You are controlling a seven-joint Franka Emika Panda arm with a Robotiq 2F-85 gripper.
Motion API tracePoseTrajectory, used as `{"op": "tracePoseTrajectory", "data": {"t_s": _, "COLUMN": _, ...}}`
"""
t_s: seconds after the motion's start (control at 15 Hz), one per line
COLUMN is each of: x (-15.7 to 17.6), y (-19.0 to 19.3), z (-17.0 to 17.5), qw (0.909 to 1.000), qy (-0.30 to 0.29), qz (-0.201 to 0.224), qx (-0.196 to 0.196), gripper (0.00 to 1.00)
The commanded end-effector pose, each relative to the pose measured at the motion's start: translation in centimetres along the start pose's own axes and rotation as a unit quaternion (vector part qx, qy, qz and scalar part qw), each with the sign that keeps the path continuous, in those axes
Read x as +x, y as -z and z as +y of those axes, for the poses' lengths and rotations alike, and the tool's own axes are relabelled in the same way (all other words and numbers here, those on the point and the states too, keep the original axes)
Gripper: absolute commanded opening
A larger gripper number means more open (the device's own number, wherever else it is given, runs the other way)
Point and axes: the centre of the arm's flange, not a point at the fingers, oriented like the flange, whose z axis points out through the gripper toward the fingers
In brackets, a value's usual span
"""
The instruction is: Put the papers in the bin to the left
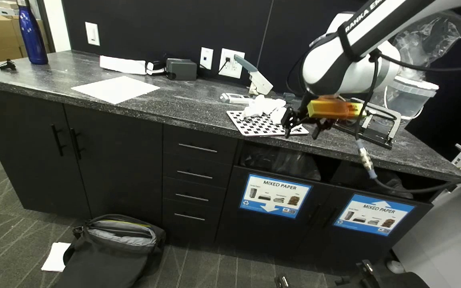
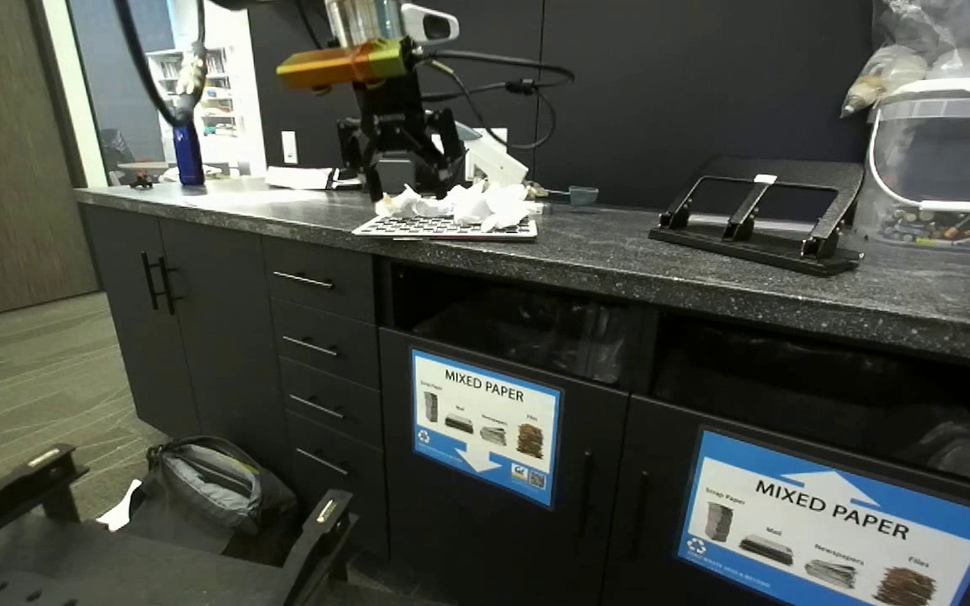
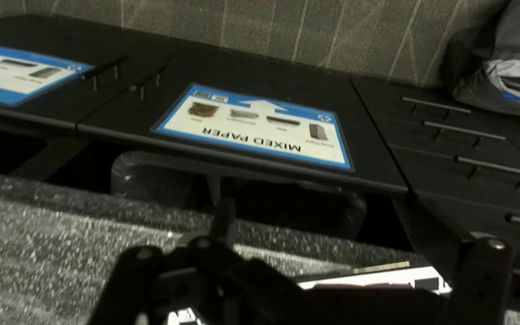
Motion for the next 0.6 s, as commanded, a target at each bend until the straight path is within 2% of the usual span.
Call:
{"op": "tracePoseTrajectory", "data": {"t_s": 0.0, "x": 6.4, "y": 4.3, "z": 0.0, "qw": 0.9992, "qy": 0.015, "qz": 0.035, "qx": 0.011, "gripper": 1.00}}
{"op": "tracePoseTrajectory", "data": {"t_s": 0.2, "x": 10.2, "y": 3.5, "z": 0.5, "qw": 0.9982, "qy": 0.015, "qz": 0.047, "qx": 0.034, "gripper": 1.00}}
{"op": "tracePoseTrajectory", "data": {"t_s": 0.53, "x": 13.8, "y": -2.2, "z": 3.3, "qw": 0.9983, "qy": 0.031, "qz": 0.033, "qx": 0.036, "gripper": 1.00}}
